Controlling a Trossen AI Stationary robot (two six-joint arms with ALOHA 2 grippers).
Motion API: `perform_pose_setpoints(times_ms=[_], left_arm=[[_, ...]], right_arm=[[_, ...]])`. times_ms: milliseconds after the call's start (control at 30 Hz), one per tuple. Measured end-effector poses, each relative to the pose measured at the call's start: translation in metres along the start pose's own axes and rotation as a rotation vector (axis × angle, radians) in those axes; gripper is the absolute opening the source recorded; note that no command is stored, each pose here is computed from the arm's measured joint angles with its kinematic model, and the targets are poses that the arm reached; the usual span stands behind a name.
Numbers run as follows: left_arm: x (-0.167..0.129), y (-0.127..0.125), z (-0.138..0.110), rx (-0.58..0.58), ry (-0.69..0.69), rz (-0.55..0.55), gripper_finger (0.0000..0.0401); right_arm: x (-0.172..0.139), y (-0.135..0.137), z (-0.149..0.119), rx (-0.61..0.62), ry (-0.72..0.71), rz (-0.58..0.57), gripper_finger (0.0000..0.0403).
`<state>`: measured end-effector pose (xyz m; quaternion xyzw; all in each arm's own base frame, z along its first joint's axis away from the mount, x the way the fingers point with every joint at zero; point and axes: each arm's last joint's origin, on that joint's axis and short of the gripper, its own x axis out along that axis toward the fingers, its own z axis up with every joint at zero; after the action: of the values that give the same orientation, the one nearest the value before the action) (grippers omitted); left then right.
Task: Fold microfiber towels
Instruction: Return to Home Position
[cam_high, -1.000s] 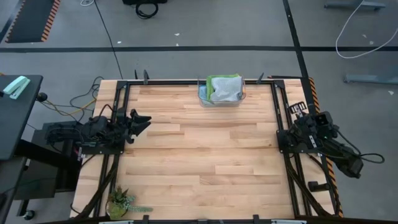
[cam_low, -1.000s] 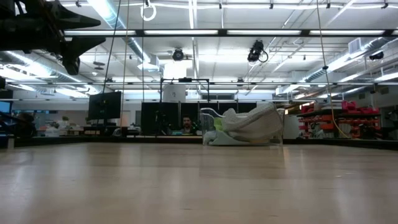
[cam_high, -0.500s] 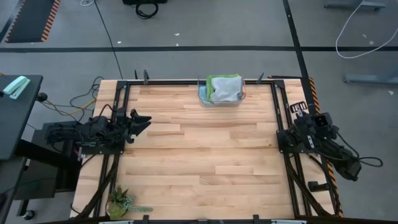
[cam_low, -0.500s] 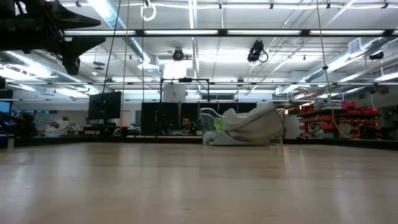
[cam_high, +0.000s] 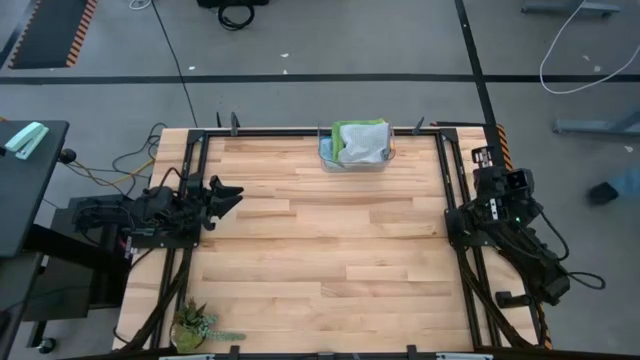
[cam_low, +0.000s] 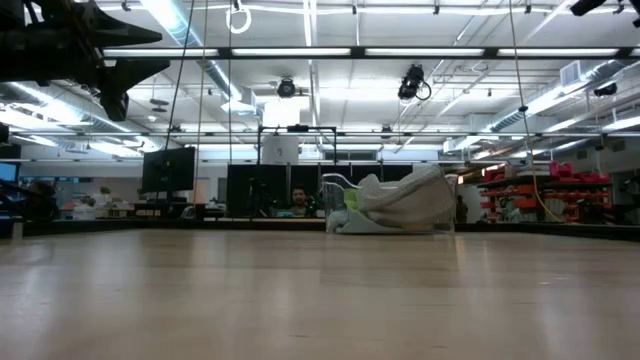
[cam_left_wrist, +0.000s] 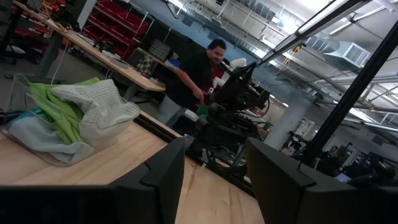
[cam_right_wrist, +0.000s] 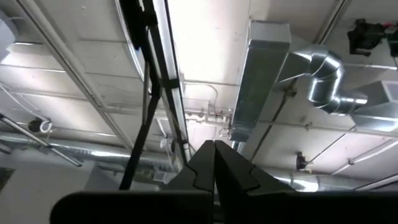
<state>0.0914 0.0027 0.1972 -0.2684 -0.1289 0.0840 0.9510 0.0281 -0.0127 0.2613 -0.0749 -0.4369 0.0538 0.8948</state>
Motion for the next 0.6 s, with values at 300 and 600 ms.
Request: perform_pose_setpoints(times_ms=[300, 600], left_arm=[[0.000, 0.000, 0.000, -0.002, 0.000, 0.000, 0.0182], [0.000, 0.001, 0.000, -0.003, -0.012, 0.022, 0.0178]], right_arm=[[0.013, 0.002, 0.014, -0.044, -0.017, 0.014, 0.0016], [0.035, -0.012, 0.028, -0.041, 0.074, -0.159, 0.0016]])
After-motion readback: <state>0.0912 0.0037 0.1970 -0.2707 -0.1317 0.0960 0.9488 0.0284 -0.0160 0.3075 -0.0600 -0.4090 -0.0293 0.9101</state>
